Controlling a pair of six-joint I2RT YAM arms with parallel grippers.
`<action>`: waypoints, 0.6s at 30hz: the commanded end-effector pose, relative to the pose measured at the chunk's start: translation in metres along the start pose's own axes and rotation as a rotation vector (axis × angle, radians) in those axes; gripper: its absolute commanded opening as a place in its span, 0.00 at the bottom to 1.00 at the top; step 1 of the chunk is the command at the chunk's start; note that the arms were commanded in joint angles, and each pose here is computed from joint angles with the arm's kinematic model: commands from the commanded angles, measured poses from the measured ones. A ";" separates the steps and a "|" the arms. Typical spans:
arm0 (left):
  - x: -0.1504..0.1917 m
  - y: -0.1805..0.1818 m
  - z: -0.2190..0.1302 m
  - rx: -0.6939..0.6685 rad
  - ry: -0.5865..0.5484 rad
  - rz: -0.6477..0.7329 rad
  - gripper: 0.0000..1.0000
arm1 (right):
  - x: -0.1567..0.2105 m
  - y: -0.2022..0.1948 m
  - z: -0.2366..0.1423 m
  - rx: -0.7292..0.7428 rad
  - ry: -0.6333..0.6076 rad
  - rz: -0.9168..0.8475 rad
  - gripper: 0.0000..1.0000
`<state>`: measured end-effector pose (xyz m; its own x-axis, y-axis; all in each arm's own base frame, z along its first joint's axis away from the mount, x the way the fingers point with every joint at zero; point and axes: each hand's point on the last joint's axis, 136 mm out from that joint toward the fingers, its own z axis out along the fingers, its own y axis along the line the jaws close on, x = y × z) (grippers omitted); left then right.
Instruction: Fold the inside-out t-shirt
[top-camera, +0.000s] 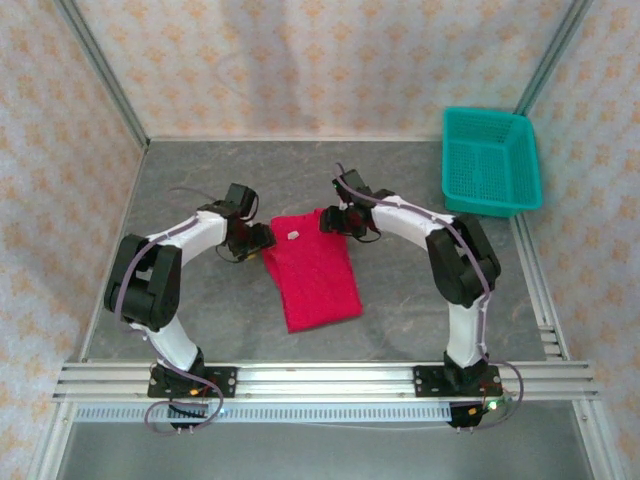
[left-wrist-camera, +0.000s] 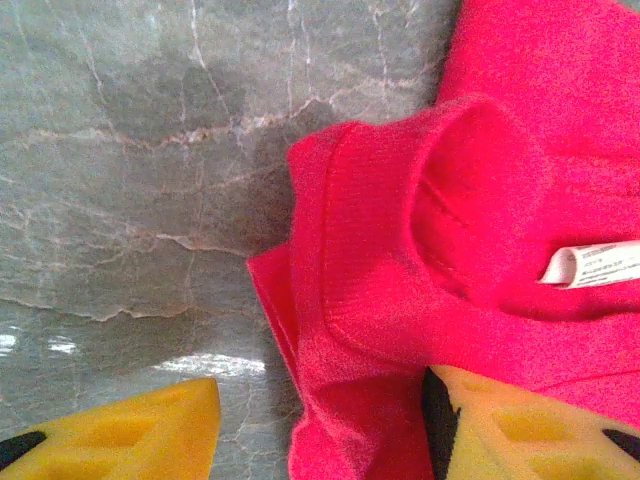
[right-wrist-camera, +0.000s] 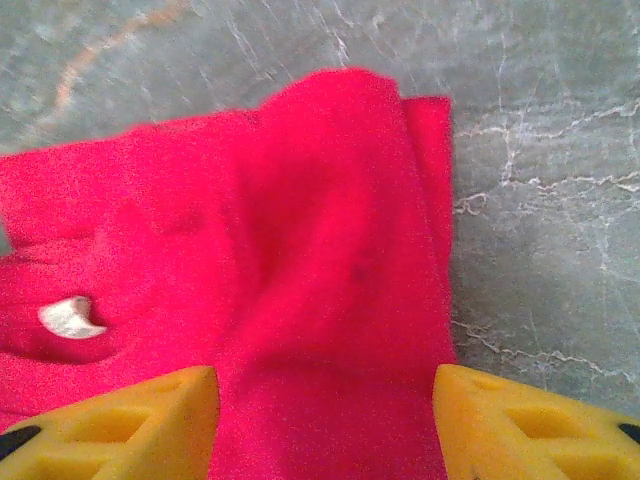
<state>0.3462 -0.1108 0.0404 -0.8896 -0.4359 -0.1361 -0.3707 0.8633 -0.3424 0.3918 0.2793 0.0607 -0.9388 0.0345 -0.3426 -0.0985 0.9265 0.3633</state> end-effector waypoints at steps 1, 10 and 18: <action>-0.003 -0.006 0.004 0.041 -0.003 -0.029 0.55 | -0.002 0.001 0.002 0.001 0.019 -0.039 0.59; -0.015 -0.019 0.009 0.076 -0.013 -0.047 0.26 | -0.002 0.008 0.008 -0.038 0.028 -0.024 0.22; -0.024 -0.042 -0.014 0.162 -0.045 -0.056 0.00 | -0.011 0.017 -0.034 -0.065 -0.046 -0.031 0.00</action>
<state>0.3638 -0.1273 0.0406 -0.8700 -0.4826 -0.1013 -0.3998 0.8106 -0.4279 0.3894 0.2870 0.0592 -0.9457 0.0054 -0.3249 -0.1280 0.9128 0.3879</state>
